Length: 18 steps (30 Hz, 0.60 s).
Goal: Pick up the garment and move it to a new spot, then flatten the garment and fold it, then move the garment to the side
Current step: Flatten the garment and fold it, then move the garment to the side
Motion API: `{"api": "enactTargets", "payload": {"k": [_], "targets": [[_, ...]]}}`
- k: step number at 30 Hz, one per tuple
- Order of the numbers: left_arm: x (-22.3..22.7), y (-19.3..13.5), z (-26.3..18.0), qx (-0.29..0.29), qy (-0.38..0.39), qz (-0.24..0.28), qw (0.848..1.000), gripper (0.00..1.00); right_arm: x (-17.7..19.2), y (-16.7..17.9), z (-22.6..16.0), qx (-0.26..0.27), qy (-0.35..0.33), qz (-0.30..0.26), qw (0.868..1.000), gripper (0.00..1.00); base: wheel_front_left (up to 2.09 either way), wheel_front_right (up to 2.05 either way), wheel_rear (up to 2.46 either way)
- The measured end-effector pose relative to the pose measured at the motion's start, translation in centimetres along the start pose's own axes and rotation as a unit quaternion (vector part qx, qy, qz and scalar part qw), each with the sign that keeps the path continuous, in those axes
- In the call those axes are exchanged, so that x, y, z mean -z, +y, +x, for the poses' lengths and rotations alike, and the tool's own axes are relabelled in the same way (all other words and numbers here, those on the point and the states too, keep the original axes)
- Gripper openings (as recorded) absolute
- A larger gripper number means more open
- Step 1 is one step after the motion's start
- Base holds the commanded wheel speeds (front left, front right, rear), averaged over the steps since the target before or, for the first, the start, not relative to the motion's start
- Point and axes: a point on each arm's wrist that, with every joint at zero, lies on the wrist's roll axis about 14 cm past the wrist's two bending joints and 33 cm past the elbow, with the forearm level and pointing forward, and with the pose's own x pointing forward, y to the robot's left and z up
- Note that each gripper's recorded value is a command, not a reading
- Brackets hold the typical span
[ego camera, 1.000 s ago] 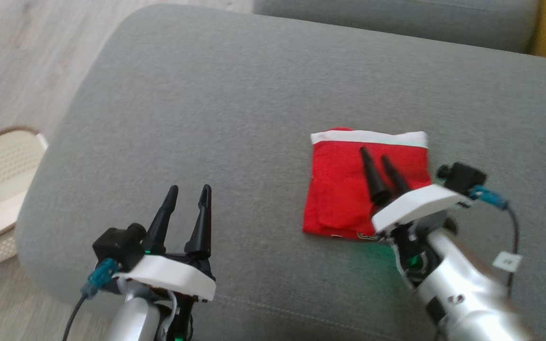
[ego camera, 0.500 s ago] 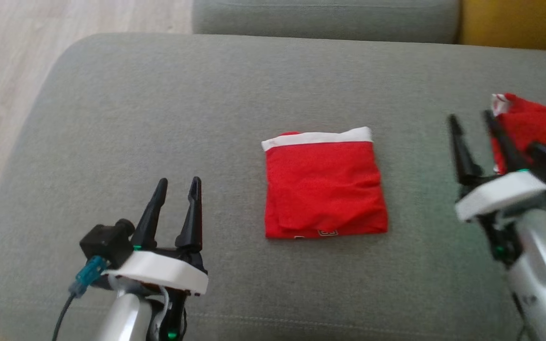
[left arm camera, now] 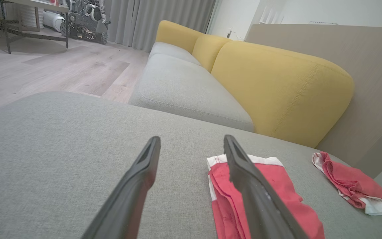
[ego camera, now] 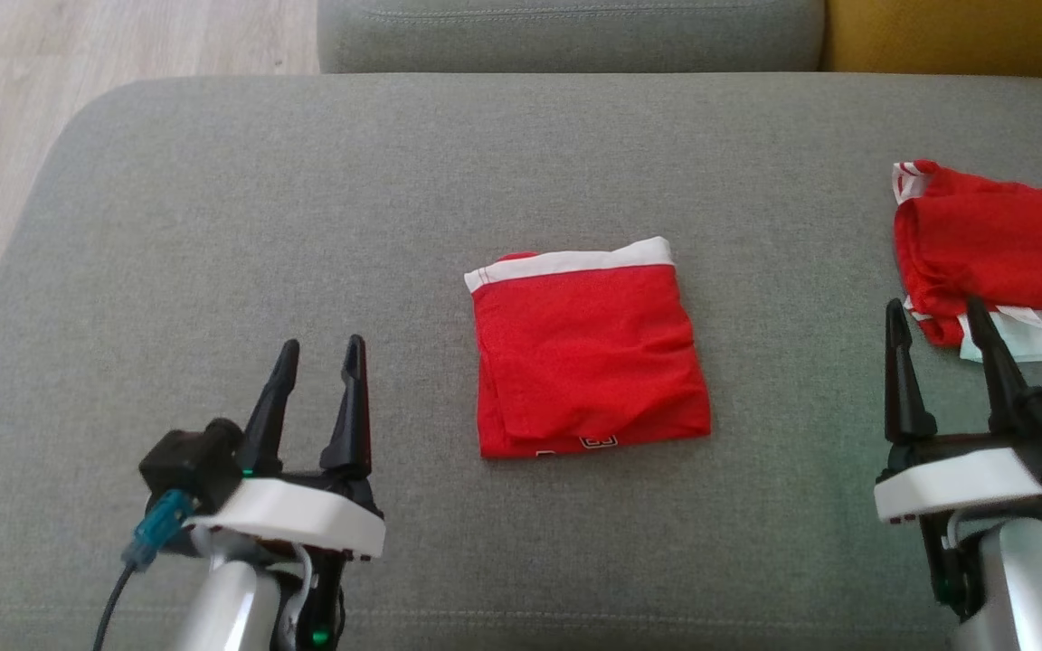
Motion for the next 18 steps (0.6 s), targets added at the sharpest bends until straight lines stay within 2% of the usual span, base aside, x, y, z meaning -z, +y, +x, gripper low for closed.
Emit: {"api": "enactTargets", "payload": {"k": [11,18], "targets": [[-0.3,0.7,-0.5,-0.014,-0.005,0.003,1.0,1.0,0.3,0.8,-0.2,-0.003,0.003,0.006,1.0,1.0,0.0,0.0,0.0],[0.4,1.2,-0.5,-0.021,0.006,0.002,1.0,1.0,2.3,3.3,0.4,-0.039,0.03,0.006,0.999,1.0,0.0,0.0,0.0]]}}
